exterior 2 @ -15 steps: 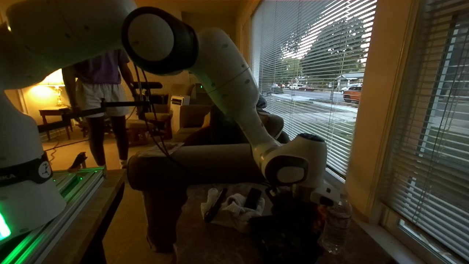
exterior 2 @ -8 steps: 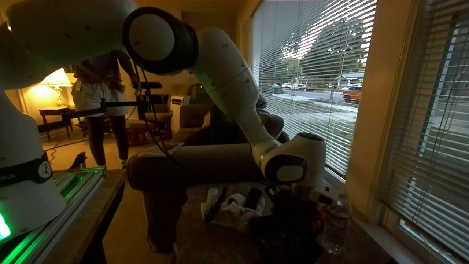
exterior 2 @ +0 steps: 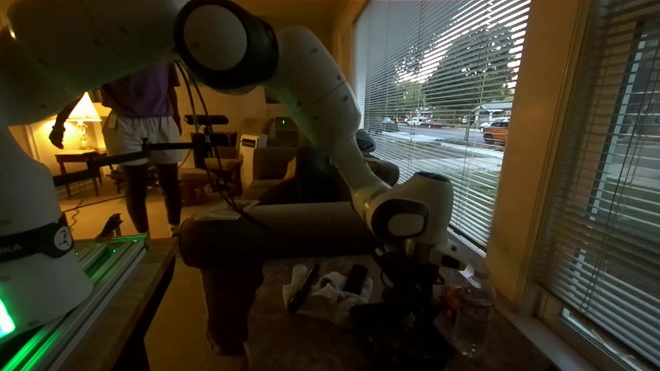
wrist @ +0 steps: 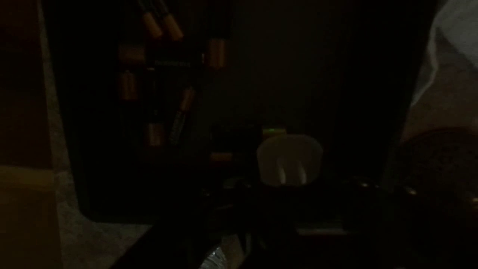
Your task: Remove the white object from the black box then put it on top of the brown object.
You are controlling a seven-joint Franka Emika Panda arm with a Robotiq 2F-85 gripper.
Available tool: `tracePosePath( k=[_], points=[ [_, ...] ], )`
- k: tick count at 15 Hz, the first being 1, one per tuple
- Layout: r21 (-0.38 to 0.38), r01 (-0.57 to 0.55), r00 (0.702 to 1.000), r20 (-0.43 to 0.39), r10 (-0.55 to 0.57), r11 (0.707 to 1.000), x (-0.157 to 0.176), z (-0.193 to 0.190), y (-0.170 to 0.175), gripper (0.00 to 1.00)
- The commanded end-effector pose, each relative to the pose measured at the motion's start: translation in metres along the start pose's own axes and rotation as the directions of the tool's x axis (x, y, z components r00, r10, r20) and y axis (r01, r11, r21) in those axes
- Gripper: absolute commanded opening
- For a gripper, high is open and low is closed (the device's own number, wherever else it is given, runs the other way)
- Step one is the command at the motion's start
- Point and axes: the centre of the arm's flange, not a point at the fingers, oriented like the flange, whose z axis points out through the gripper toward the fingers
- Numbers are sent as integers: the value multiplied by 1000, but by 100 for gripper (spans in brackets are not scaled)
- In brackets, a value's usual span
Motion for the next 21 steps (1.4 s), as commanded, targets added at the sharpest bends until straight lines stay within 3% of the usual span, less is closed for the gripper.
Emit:
tracePosePath(
  k=[1, 12, 21],
  points=[
    [-16, -12, 999, 44, 13, 1000, -18, -38, -13, 19],
    [39, 77, 997, 5, -77, 996, 1, -108, -76, 19],
    [61, 140, 990, -25, -139, 988, 7, -98, -113, 19]
  ],
)
